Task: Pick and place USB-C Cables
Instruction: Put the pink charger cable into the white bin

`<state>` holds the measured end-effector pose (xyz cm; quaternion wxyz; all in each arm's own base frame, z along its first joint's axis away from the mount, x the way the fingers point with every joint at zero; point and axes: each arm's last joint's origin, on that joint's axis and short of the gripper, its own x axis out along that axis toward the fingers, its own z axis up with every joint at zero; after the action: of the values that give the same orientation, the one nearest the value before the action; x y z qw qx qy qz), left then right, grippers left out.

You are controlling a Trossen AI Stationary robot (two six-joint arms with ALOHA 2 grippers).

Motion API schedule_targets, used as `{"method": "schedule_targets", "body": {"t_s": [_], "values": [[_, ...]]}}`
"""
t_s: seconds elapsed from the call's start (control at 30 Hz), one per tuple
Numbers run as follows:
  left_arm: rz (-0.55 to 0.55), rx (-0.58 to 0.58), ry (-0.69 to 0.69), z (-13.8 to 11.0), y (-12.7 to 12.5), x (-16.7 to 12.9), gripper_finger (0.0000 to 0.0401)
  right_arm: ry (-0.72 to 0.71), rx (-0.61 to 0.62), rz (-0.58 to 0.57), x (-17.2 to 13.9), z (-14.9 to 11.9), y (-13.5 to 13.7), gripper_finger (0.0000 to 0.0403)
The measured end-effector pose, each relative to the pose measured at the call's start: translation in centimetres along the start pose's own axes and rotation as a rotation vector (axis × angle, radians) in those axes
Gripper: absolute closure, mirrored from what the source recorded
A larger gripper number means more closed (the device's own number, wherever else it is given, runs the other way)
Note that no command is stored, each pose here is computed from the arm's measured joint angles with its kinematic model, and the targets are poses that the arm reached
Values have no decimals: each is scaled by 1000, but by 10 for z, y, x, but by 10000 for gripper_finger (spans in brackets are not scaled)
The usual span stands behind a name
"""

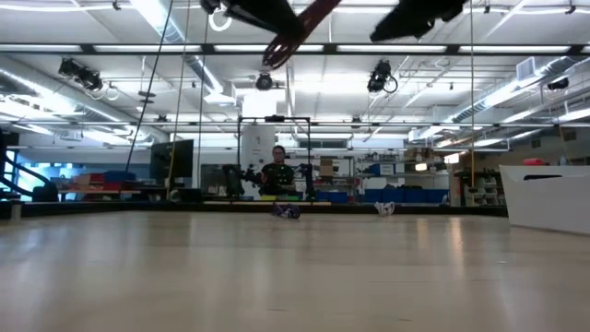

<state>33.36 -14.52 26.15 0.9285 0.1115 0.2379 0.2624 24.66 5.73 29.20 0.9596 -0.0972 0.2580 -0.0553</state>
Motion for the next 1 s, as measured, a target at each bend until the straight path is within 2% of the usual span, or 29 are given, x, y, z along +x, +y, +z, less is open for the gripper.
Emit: {"method": "schedule_targets", "body": {"t_s": [0.23,0.67,0.8,1.0], "values": [[-33,-1,-41,3,-5,-8,362,-151,-36,181,-1,14,5,248],[-45,-45,-97,13,-5,-6,362,-269,-25,229,4,25,-1,243],[-51,-49,-94,14,-3,-3,360,-299,-24,276,8,27,0,218],[-85,-80,-87,15,0,3,337,-336,-16,275,20,30,4,170]]}}
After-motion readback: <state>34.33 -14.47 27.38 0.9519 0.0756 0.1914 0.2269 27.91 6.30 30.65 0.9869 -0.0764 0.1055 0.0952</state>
